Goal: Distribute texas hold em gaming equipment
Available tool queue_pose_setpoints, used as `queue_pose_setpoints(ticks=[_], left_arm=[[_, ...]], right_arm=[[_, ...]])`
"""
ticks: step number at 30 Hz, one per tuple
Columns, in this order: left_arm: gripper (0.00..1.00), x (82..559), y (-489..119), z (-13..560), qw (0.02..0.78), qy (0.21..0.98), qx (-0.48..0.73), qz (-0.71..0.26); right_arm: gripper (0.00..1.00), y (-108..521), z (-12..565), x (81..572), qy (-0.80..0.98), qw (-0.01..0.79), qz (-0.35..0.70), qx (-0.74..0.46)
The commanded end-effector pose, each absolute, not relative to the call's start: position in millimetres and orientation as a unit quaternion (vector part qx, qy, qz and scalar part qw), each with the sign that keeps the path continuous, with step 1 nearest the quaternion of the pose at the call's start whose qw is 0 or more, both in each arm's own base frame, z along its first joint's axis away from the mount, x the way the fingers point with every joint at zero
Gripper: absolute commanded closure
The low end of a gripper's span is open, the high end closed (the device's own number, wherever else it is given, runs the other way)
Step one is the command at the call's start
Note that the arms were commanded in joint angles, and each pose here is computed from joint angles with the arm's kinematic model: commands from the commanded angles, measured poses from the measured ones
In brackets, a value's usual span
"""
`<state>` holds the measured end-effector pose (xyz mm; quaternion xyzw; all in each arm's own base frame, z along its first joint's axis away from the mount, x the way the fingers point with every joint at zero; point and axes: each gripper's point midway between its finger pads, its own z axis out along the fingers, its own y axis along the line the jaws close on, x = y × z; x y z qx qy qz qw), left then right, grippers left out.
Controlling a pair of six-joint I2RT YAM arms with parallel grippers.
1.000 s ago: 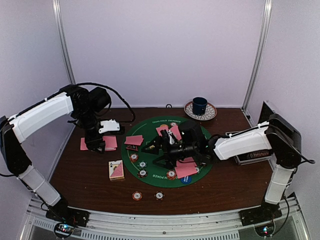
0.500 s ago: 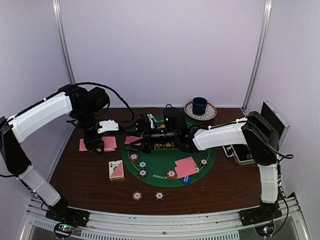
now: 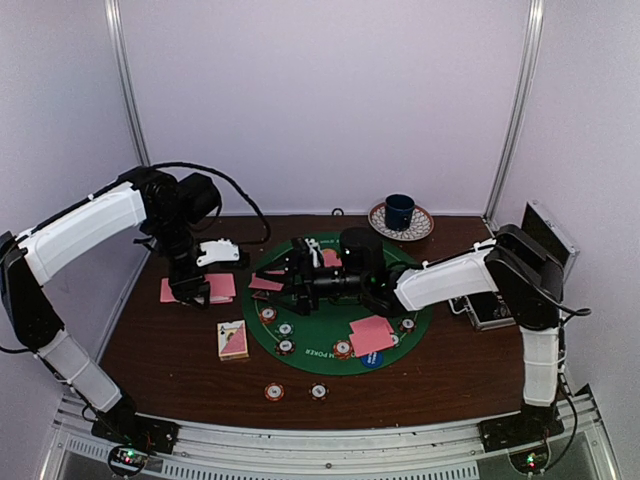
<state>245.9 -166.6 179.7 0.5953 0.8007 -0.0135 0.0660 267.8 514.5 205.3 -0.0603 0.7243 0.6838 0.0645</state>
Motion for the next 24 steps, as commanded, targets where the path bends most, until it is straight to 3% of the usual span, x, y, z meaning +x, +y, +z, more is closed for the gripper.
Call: queue_pose_setpoints(ticks=[1,24], left_arm=[[1.0,254.8,-180.8,197.2,0.106,0.796,0.595,-0.029],[1.0,264.7,-191.7,206.1,0.117,0.796,0.593,-0.039]], right_arm=[[0.09,490.1,215.8,275.2,0.717,0.086,0.69,-0.043],[0.1,550.0,226.5,269.4,0.676,0.025,0.734,-0.06]])
